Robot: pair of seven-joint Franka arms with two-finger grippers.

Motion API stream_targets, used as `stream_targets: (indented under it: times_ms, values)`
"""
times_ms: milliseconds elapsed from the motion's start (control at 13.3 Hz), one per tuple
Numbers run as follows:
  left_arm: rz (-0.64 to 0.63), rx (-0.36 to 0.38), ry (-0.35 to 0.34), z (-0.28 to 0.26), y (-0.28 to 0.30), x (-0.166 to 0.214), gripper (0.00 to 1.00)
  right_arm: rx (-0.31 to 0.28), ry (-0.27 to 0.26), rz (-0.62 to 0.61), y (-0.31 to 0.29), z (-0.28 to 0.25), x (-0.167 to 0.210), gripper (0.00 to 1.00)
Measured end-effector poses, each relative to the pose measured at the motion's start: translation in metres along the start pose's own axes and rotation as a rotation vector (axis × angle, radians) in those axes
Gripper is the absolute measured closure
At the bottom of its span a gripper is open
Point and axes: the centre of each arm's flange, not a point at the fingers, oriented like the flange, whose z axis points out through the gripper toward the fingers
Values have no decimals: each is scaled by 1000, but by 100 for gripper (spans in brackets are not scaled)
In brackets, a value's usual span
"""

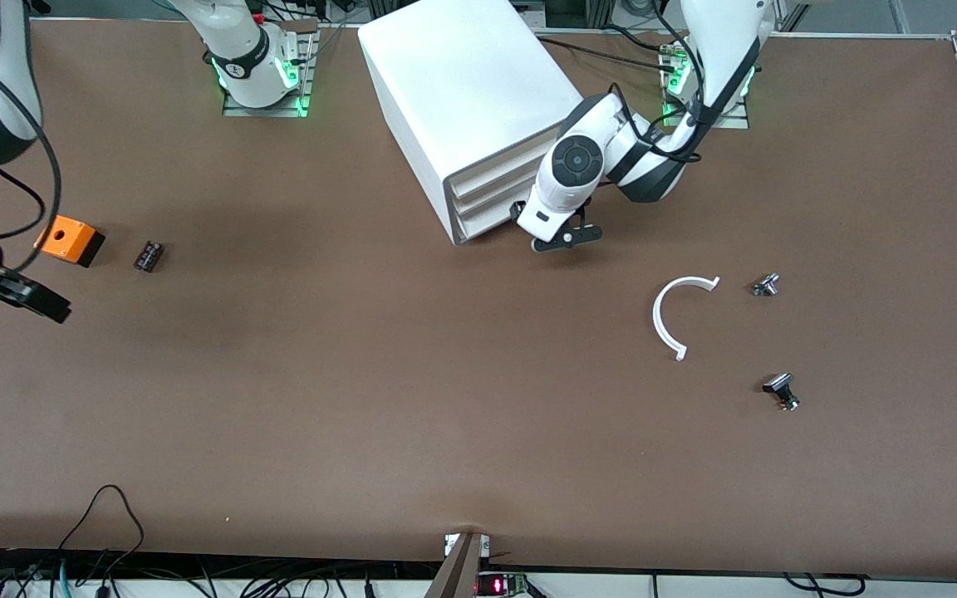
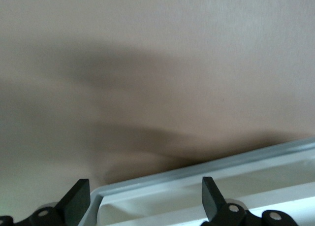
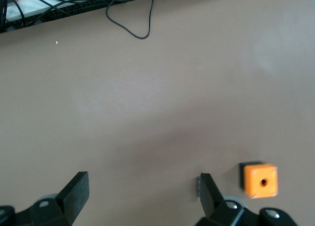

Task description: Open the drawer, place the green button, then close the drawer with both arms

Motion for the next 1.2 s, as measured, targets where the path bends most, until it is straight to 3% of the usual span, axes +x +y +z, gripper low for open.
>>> stream_targets:
  times_ms: [225,450,600,825,1050,1200]
  values:
    - [22,11,-12,7,3,-13,0,52,-9,-57,30,-2,5,0]
    - [-12,-20,6,-5,-4,6,0,93,-15,-142,36,0,6,0]
    - [-85,-81,58,-33,-24,45,0,101,-12,-201,37,-1,5,0]
    - [-211,-210,192,-108,-82,112,0,101,-25,-237,38,-6,1,0]
    - [-230,-272,296,-170,-107,124,0,98,-47,-242,40,-10,-7,0]
    - [-166,-227,294,-217,-119,118,0,96,-71,-243,42,-13,-14,0]
